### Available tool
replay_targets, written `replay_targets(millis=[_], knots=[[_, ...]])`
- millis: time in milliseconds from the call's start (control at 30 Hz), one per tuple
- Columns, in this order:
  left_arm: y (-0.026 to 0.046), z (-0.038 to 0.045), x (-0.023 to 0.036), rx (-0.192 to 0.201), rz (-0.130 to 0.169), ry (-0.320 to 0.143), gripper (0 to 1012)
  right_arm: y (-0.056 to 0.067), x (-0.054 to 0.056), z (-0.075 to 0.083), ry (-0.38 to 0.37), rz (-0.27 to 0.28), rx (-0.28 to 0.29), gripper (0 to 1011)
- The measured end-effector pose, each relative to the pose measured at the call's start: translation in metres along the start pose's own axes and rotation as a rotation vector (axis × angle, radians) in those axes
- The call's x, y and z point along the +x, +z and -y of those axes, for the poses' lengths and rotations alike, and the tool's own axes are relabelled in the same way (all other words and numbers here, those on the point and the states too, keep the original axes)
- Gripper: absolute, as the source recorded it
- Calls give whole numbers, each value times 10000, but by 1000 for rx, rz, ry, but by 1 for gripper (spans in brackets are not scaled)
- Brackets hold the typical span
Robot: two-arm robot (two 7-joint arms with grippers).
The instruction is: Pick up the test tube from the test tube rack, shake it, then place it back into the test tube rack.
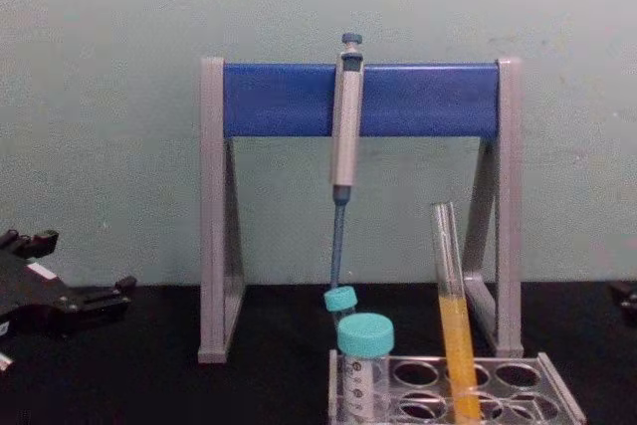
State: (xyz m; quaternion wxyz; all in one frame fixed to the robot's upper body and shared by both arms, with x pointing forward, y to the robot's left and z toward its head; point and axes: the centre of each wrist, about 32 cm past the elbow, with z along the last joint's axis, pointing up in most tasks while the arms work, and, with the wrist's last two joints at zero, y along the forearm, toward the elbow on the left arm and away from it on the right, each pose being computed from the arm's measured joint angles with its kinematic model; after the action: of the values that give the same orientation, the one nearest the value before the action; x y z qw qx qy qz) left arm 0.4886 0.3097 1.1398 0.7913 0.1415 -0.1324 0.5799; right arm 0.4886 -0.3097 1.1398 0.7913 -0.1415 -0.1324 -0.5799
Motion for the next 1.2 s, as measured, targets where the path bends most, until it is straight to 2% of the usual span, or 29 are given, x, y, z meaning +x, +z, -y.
replay_targets(millis=[1000, 1200], knots=[[0, 0, 0, 0, 0, 0, 1001, 0, 1, 3, 0, -1, 0, 1000], [0, 0, 0, 0, 0, 0, 1002, 36, -11, 30, 24, -15, 7, 1000]])
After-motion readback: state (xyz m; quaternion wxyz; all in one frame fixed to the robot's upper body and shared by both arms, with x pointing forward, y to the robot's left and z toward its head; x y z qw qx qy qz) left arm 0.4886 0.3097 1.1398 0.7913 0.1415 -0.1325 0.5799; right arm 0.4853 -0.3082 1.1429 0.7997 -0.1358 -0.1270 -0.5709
